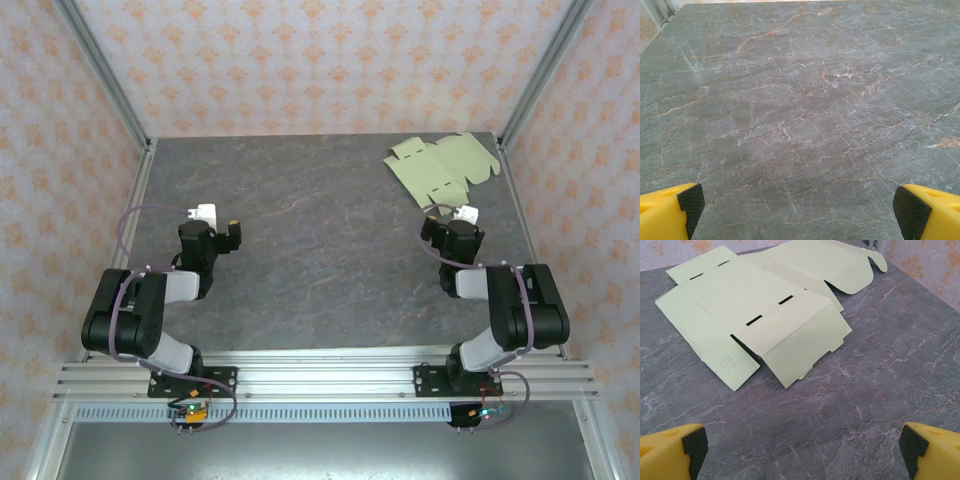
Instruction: Fold the paper box
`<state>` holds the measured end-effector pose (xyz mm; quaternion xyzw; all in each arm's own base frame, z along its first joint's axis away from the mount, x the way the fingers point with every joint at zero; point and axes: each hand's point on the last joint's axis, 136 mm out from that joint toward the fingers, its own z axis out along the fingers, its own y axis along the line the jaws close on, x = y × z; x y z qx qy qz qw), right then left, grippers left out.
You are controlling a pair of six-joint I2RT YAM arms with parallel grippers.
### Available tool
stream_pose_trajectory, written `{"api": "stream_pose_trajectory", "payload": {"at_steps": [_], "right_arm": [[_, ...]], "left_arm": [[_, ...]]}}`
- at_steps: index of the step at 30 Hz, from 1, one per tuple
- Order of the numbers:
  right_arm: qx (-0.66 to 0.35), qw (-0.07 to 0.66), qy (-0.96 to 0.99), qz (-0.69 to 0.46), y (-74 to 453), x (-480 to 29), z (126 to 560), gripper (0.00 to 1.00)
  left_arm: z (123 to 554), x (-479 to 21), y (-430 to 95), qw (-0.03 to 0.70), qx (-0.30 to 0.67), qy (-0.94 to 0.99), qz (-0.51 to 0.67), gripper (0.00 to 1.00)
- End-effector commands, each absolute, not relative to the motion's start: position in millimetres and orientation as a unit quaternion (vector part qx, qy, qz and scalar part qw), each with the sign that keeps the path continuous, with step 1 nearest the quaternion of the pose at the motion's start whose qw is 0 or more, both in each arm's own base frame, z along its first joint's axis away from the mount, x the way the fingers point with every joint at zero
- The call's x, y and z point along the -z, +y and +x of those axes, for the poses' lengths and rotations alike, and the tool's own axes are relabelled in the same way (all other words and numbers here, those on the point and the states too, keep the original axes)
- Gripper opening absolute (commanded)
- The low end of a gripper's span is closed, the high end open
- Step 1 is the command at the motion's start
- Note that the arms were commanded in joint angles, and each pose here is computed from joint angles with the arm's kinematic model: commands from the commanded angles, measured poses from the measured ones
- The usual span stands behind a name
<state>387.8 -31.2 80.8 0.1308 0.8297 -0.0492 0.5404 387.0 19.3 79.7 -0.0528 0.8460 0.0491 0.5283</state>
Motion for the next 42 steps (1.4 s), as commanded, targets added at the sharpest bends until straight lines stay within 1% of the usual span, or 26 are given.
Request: {"api": "stream_pose_trajectory", "payload": {"at_steps": [1,39,42], "right_arm": [[0.048,0.549,0.825,0.126,-28.9,-88.8,393.1,0.99],[0.047,0.549,0.825,0.126,-29.0,-89.0,393.1,0.99],[0.047,0.549,0.825,0.125,-28.8,-89.2,393.2,0.99]], "left_arm": [[394.4,-93.4,23.4,0.546,-0.056,0.833,-0.064,1.0],[394.2,-93.3,24.1,0.547,-0.053,0.833,-0.065,1.0],[396.4,-98.5,19.2,0.537,-0.051,0.841,-0.052,1.0]]}}
